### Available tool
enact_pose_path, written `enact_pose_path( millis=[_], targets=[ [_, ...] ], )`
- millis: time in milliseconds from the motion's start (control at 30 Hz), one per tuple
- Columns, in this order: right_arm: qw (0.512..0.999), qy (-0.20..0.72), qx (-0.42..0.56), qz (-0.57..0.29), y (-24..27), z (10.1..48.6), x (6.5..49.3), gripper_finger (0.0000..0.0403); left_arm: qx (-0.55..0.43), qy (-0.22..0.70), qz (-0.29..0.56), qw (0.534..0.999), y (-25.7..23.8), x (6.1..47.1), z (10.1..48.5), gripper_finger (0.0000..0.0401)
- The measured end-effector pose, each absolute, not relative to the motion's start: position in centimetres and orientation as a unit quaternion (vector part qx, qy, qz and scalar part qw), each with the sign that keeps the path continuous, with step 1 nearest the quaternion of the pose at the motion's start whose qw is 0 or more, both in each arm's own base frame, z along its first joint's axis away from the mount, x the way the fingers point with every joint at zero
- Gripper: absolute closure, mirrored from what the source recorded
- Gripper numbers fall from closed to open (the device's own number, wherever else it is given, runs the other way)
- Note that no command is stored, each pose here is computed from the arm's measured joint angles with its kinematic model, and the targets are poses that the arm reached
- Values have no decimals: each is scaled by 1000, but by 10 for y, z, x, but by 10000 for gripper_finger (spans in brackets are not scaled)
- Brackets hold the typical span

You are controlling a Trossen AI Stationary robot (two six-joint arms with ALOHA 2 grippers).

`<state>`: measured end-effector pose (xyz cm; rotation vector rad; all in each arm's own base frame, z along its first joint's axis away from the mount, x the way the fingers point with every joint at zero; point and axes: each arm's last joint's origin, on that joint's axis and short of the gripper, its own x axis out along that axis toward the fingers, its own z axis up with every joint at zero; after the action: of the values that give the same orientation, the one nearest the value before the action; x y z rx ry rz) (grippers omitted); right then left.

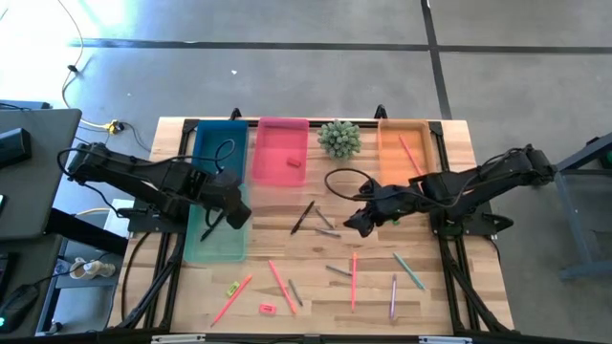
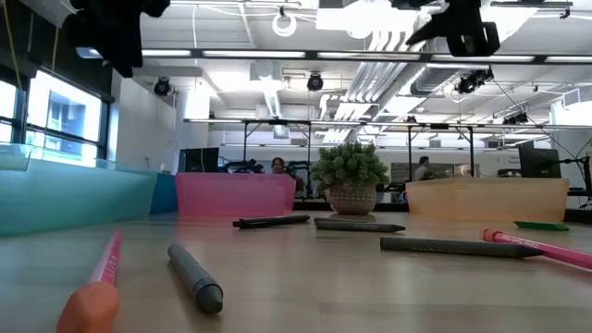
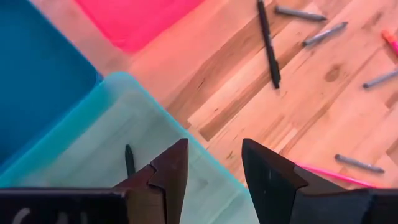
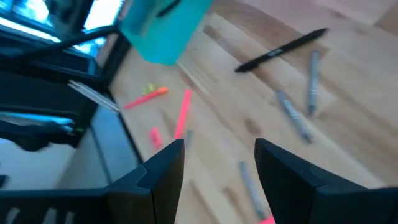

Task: Sort crayons/erasers/pens/pencils in bins
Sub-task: Put the pink pencil into the orange bin

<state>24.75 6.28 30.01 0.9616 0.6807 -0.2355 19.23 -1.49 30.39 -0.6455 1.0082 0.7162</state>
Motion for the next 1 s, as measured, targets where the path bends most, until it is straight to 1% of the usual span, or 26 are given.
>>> enact_pose_path(
  millis=[100,233,367,567,700,867,1000],
  targets=[
    [821,301,474,-101,67,303,251,215,-289,465,320,773,-15,189,308,263],
    [820,298,479,-97,77,311,263,215,-295,474,310,770,-14,176,313,263],
    [815,328,463,-121,85,311,280,215,-295,471,302,775,-15,162,319,263],
    [764,408,456,-204,95,287,291,215,-299,445,290,793,-15,145,329,264],
    [733,423,471,-248,103,269,297,215,-293,428,295,802,-14,139,332,265],
    [689,447,479,-309,111,245,300,215,-278,428,287,811,-13,137,334,265],
    [663,462,479,-342,118,229,302,215,-271,431,283,813,-13,137,334,265]
  ],
)
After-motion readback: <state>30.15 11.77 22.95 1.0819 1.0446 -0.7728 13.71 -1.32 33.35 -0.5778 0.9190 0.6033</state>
